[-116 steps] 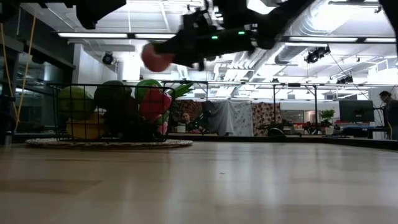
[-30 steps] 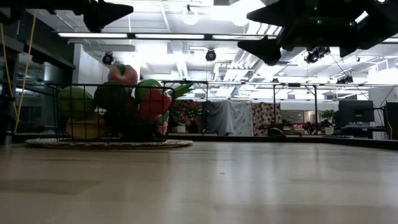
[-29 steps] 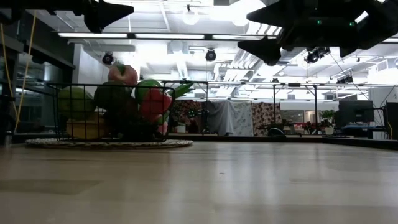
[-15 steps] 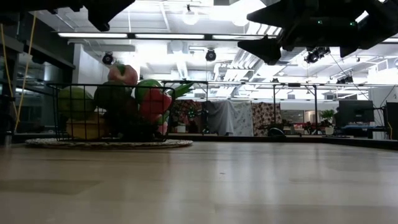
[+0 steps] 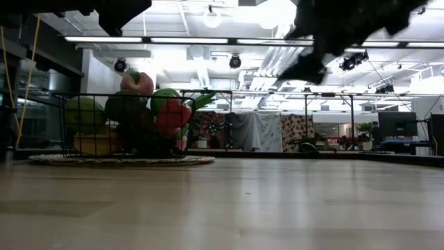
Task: Build produce basket
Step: Put the black mangosteen into the wire basket
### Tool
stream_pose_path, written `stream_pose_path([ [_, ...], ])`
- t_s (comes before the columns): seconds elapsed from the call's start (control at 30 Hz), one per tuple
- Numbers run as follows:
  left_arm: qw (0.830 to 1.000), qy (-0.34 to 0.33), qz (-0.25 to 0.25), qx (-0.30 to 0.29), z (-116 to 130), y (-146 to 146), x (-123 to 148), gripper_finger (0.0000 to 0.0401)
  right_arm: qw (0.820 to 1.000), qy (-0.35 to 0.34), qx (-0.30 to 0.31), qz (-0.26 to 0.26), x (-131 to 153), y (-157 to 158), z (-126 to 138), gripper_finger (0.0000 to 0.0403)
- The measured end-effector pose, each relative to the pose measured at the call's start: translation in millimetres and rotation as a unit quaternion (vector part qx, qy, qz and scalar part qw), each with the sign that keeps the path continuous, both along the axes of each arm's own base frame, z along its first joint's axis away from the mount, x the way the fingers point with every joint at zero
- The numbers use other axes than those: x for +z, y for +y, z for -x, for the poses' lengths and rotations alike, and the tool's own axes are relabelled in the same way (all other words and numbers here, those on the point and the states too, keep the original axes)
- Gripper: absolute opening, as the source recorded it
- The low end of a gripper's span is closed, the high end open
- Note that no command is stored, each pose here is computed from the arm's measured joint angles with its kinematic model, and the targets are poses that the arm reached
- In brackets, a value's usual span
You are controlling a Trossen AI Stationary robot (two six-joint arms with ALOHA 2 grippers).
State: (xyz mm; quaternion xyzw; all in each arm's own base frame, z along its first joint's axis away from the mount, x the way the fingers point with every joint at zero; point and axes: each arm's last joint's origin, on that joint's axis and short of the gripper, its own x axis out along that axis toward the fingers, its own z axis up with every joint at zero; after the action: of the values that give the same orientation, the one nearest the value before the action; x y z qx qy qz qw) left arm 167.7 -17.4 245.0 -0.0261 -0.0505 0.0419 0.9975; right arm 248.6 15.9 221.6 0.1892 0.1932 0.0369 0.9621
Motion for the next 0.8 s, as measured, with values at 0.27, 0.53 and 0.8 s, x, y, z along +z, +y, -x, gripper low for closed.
stream_pose_path([
  [0.27,1.0,0.002,0.007,0.001,0,0,-1,0.0376,0.912,0.394,-0.093,-0.07,7,67,34,0.0391],
  [0.53,1.0,0.001,0.021,0.0,0,0,-1,0.0376,0.772,0.553,-0.184,-0.253,-5,132,76,0.0391],
  [0.8,1.0,0.001,0.021,0.0,0,0,-1,0.0376,0.698,0.591,-0.249,-0.319,-16,166,90,0.0391],
])
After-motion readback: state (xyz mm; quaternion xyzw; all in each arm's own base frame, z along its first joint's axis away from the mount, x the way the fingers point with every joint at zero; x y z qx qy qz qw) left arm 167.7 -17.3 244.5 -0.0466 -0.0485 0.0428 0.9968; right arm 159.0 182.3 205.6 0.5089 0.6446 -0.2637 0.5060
